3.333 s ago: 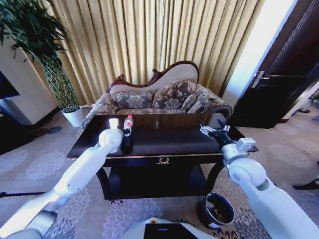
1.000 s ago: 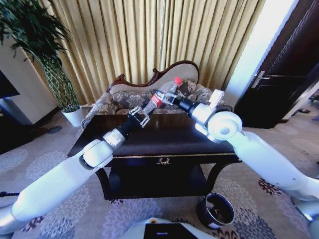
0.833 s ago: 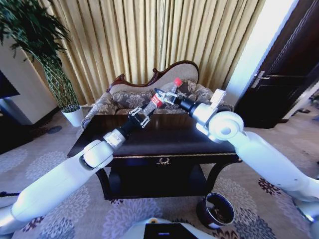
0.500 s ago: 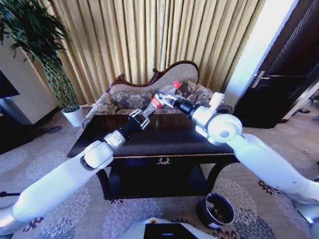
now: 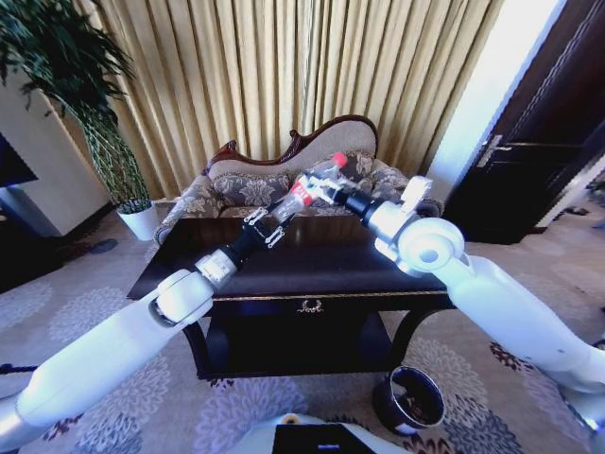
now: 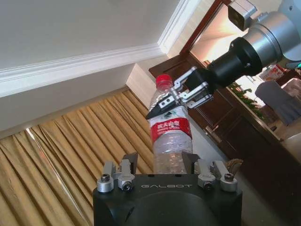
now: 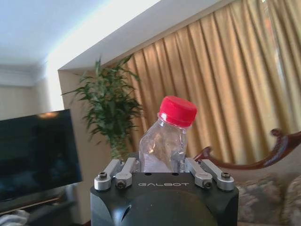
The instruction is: Move to the front of the table and place the trash on the table into the trash bin.
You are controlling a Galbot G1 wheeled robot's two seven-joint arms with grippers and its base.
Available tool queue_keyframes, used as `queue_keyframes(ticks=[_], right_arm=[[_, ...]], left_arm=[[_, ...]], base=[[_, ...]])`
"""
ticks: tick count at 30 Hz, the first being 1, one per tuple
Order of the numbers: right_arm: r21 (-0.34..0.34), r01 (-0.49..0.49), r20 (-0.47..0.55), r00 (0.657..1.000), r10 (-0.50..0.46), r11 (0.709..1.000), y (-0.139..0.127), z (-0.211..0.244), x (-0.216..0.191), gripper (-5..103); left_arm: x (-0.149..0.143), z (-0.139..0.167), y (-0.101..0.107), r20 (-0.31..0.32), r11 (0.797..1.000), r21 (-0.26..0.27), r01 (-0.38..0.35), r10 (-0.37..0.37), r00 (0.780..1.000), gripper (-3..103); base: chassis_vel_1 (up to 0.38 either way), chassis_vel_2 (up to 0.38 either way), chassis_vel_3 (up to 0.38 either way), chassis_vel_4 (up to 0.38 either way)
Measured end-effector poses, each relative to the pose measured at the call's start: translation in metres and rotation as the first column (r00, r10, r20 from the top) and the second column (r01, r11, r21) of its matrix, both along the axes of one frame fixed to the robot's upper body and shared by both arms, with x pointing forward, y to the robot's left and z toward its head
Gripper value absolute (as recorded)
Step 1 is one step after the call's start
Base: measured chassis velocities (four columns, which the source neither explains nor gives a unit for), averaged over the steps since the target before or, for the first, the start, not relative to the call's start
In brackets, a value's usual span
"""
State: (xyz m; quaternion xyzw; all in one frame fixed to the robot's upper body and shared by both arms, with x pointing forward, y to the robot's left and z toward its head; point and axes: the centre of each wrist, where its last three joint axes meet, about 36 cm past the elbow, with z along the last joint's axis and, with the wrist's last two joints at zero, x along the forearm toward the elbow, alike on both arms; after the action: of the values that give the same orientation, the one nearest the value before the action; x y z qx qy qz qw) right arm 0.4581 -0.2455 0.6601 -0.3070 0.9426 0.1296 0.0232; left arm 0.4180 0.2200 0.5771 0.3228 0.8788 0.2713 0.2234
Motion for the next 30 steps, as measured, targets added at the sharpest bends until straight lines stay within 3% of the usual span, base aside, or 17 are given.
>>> queue_keyframes(ticks=[2,7,12,14,15,16,18,19,20,22,23,24,25,26,27,29,30], right_arm=[[-0.021,0.054,0.017,0.998,-0.054,0.998,-0.014,-0.001,-0.001,28],[-0.062,0.153,0.052,0.987,-0.150,0.986,-0.039,-0.006,-0.003,27],[-0.141,0.290,0.084,0.956,-0.280,0.947,-0.061,-0.026,-0.004,27],[-0.217,0.396,0.135,0.917,-0.374,0.892,-0.074,-0.045,-0.006,27],[-0.217,0.396,0.135,0.917,-0.374,0.892,-0.074,-0.045,-0.006,27],[-0.232,0.418,0.149,0.908,-0.392,0.878,-0.077,-0.048,-0.007,27],[-0.250,0.468,0.158,0.883,-0.441,0.848,-0.086,-0.057,-0.014,27],[-0.251,0.486,0.157,0.874,-0.460,0.837,-0.088,-0.059,-0.017,27],[-0.251,0.486,0.157,0.874,-0.460,0.837,-0.088,-0.059,-0.017,27],[-0.286,0.534,0.155,0.845,-0.512,0.795,-0.093,-0.069,-0.028,27],[-0.286,0.534,0.155,0.845,-0.512,0.795,-0.093,-0.069,-0.028,27],[-0.303,0.547,0.148,0.836,-0.528,0.781,-0.095,-0.073,-0.035,27],[-0.315,0.560,0.133,0.825,-0.549,0.766,-0.095,-0.078,-0.045,27],[-0.317,0.566,0.125,0.821,-0.558,0.761,-0.094,-0.081,-0.050,27],[-0.317,0.566,0.125,0.821,-0.558,0.761,-0.094,-0.081,-0.050,27],[-0.318,0.579,0.104,0.809,-0.579,0.751,-0.094,-0.086,-0.062,27],[-0.318,0.579,0.104,0.809,-0.579,0.751,-0.094,-0.086,-0.062,27]], left_arm=[[-0.001,0.003,0.003,-0.007,1.000,-0.014,0.004,-0.004,1.000,61],[-0.005,0.007,0.009,-0.034,0.998,-0.065,-0.008,0.006,0.999,77],[-0.007,0.011,0.025,-0.089,0.983,-0.145,-0.111,0.099,0.991,93],[-0.010,0.016,0.037,-0.164,0.933,-0.234,-0.275,0.241,0.957,99],[-0.010,0.016,0.037,-0.164,0.933,-0.234,-0.275,0.241,0.957,99],[-0.012,0.019,0.040,-0.196,0.913,-0.258,-0.317,0.272,0.942,100],[-0.014,0.028,0.056,-0.272,0.844,-0.314,-0.435,0.358,0.893,100],[-0.012,0.029,0.064,-0.279,0.823,-0.324,-0.467,0.389,0.878,100],[-0.012,0.029,0.064,-0.279,0.823,-0.324,-0.467,0.389,0.878,100],[-0.004,0.028,0.093,-0.307,0.749,-0.346,-0.566,0.479,0.822,100],[-0.004,0.028,0.093,-0.307,0.749,-0.346,-0.566,0.479,0.822,100],[-0.002,0.026,0.105,-0.336,0.716,-0.343,-0.607,0.510,0.792,100],[-0.003,0.023,0.124,-0.384,0.662,-0.340,-0.668,0.550,0.741,100],[-0.005,0.021,0.132,-0.402,0.638,-0.339,-0.692,0.566,0.719,100],[-0.005,0.021,0.132,-0.402,0.638,-0.339,-0.692,0.566,0.719,100],[-0.011,0.015,0.151,-0.438,0.587,-0.337,-0.736,0.594,0.675,100],[-0.011,0.015,0.151,-0.438,0.587,-0.337,-0.736,0.594,0.675,100]], base=[[0.000,0.000,0.000,0.000],[0.000,0.000,0.000,0.000],[0.000,0.000,0.000,0.000],[0.000,0.000,0.000,0.000],[0.000,0.000,0.000,0.000],[0.000,0.000,0.000,0.000],[0.000,0.000,0.000,0.000],[0.000,0.000,0.000,0.000],[0.000,0.000,0.000,0.000],[0.000,0.000,0.000,0.000],[0.000,0.000,0.000,0.000],[0.000,0.000,0.000,0.000],[0.000,0.000,0.000,0.000],[0.000,0.000,0.000,0.000],[0.000,0.000,0.000,0.000],[0.000,0.000,0.000,0.000],[0.000,0.000,0.000,0.000]])
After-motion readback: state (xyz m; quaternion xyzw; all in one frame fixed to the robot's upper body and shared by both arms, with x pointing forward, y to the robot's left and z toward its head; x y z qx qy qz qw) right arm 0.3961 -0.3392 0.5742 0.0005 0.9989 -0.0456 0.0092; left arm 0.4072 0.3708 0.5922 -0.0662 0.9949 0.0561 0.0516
